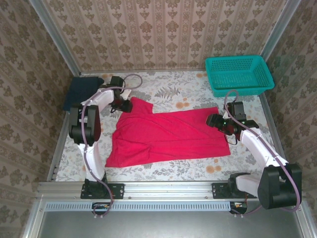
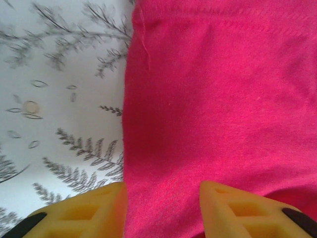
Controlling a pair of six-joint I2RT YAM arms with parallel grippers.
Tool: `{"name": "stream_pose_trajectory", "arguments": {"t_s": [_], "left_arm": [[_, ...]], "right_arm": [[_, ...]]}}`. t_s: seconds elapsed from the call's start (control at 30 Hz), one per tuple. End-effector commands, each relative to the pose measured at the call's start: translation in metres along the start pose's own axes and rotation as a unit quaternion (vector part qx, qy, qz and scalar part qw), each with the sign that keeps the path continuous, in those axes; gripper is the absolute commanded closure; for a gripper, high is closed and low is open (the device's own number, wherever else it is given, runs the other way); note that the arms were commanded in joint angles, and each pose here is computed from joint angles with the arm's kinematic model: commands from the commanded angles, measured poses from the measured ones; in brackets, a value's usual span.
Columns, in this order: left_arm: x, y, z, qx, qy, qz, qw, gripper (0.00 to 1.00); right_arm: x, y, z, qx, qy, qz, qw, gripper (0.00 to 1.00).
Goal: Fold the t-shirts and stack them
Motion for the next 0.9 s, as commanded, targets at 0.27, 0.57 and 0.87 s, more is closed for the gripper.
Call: {"name": "stream_pose_trajectory", "arguments": {"t_s": [0.27,0.57,0.87], "left_arm": [[-0.019,0.01,0.003,-0.023,0.073,-0.033,0.997,0.58],[-0.033,0.01,0.006,-0.02,0.084,-0.022,0.996,0.87],[-0.027,0.006,0.007,-0.027,0.038,-0.008,0.999,1.0]], "right_arm": [[-0.004,-0.003,0.001,-0.008,-0.003,0.004,1.0,0.27],[-0.009,-0.002,-0.002,-0.014,0.0,0.0,1.0,0.27],[-0.023,-0.002,-0.033,0.007,-0.034,0.085,0.996,0.31]]}}
Point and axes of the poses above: each hand's point on the last joint's axis, 136 mm out from that joint toward the fingers, its own x axis back along the fingers, its own y axis along the line the jaws close on, z = x × y, the point moved 10 cm from there along x, back along the fingers, and after that the axes turned 4 degrees about x, right-handed, at the moved point
